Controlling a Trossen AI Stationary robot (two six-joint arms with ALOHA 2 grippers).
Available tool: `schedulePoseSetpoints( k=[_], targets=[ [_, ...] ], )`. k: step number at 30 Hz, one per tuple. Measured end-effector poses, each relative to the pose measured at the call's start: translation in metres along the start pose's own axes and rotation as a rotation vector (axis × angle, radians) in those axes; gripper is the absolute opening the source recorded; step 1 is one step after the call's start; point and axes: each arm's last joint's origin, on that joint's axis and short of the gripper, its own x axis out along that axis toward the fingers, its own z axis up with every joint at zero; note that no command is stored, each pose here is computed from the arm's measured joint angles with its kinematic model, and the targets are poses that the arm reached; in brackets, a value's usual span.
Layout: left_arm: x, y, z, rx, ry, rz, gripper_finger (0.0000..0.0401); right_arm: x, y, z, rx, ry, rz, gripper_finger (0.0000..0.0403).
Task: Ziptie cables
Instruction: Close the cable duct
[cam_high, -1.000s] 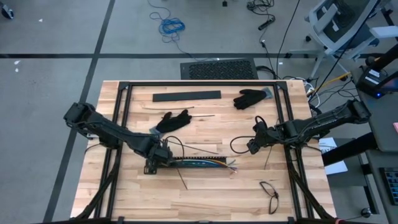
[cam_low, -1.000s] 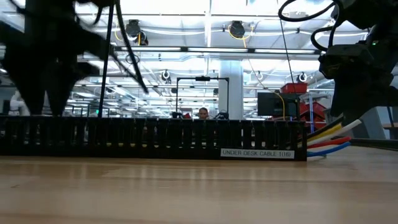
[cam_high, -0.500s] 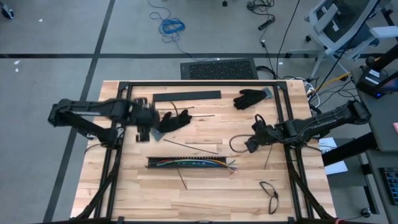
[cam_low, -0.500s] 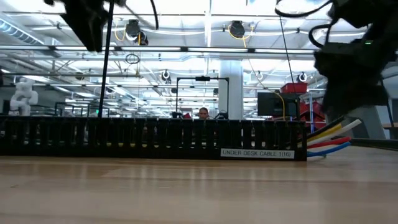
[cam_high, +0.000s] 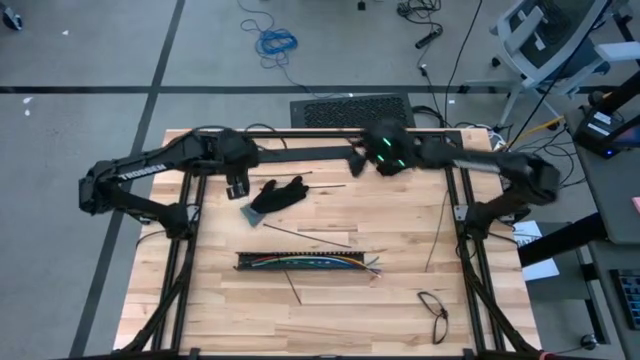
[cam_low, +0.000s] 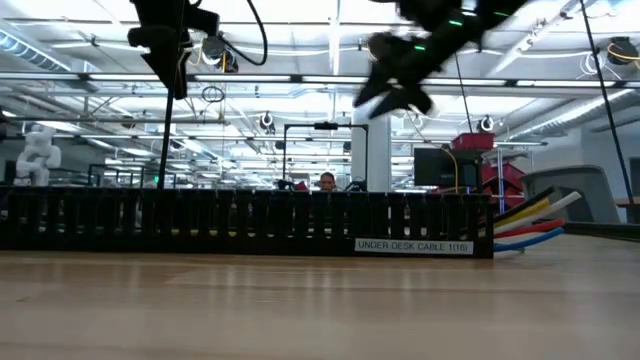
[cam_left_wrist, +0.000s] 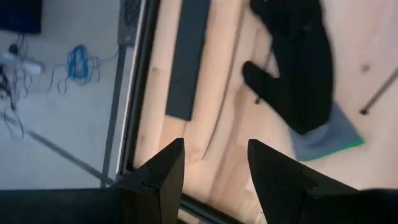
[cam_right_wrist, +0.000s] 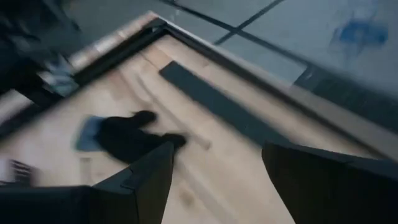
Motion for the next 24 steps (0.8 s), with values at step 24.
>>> schedulePoseSetpoints(
  k=[24],
  targets=[
    [-0.067, 0.039, -0.068, -0.527, -0.405, 0.077, 0.0173, 0.174, -0.077, 0.08, -0.372, 0.736, -0.095, 0.0242]
  ],
)
